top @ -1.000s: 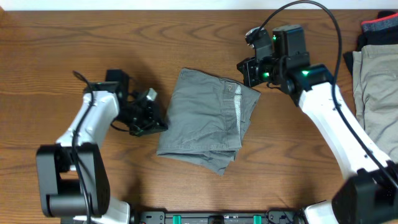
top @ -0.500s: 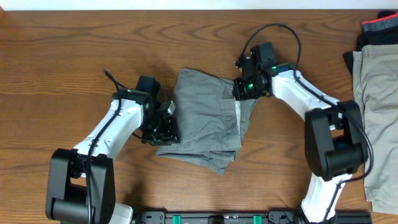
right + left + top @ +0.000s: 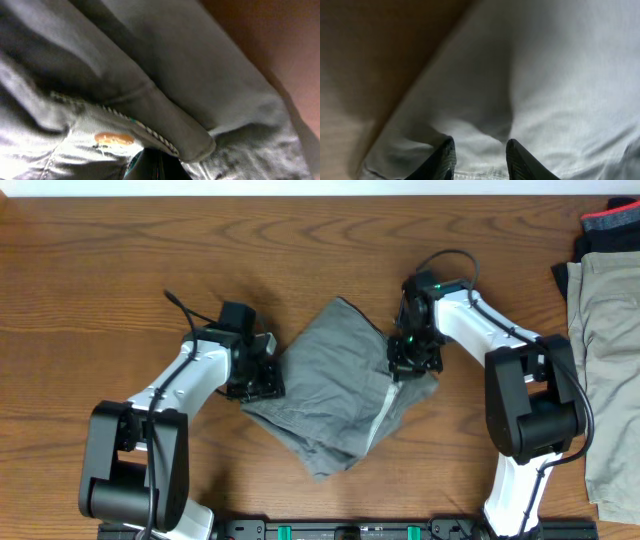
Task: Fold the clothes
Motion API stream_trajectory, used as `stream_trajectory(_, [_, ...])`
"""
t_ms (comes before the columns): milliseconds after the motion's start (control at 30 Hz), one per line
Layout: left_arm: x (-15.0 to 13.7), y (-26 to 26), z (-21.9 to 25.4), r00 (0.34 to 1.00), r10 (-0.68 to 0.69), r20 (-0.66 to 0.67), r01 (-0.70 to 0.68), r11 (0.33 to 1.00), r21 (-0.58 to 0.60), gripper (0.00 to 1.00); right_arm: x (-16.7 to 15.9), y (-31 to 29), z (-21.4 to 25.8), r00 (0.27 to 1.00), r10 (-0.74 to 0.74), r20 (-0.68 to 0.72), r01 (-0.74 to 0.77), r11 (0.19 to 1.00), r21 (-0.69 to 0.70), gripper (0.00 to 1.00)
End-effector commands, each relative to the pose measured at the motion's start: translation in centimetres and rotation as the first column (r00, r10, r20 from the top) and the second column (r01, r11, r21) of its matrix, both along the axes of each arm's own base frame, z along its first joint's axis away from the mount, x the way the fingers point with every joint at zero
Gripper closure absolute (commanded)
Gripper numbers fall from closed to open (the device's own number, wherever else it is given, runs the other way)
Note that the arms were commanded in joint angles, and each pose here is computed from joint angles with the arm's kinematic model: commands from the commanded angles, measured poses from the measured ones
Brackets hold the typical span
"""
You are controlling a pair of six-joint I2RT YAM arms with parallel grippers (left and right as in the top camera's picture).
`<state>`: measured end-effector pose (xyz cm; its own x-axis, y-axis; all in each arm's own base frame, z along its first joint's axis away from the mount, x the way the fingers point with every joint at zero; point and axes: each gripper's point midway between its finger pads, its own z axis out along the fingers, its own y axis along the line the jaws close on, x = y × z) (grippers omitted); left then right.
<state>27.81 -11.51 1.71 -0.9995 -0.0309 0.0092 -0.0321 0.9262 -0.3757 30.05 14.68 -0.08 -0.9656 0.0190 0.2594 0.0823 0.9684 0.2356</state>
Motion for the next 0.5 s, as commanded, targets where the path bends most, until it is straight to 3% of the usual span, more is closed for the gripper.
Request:
stream_trajectory(0, [1.9,1.2,-0.1,0.997,0.05,0.053,-0.05,0.999,-0.008,0.64,-3.0,0.9,-1.5,0.995,0.008,-0.102,-0.014,0.998,-0.063,0.99])
stream_trajectory(200, [7.3,0.9,2.0,0.964,0.135,0.231,-0.105,0.985,-0.137,0.64,-2.7,3.9,-0.4,0.996,0.094,-0.002,-0.094,0.995,-0.032,0.99])
stream_trajectory(367, [10.2,0.8,5.2,0.941,0.139,0.309,-0.097,0.984,-0.15,0.63,-0.1,3.3,2.4,0.985,0.075,0.155,-0.067,0.996,-0.059,0.99])
stream_trajectory(467, [11.2,1.5,8.0,0.94,0.146,0.308,-0.113,0.986,-0.122,0.6,2.1,4.2,4.8,0.928,0.197,0.316,-0.207,0.978,-0.001,0.99])
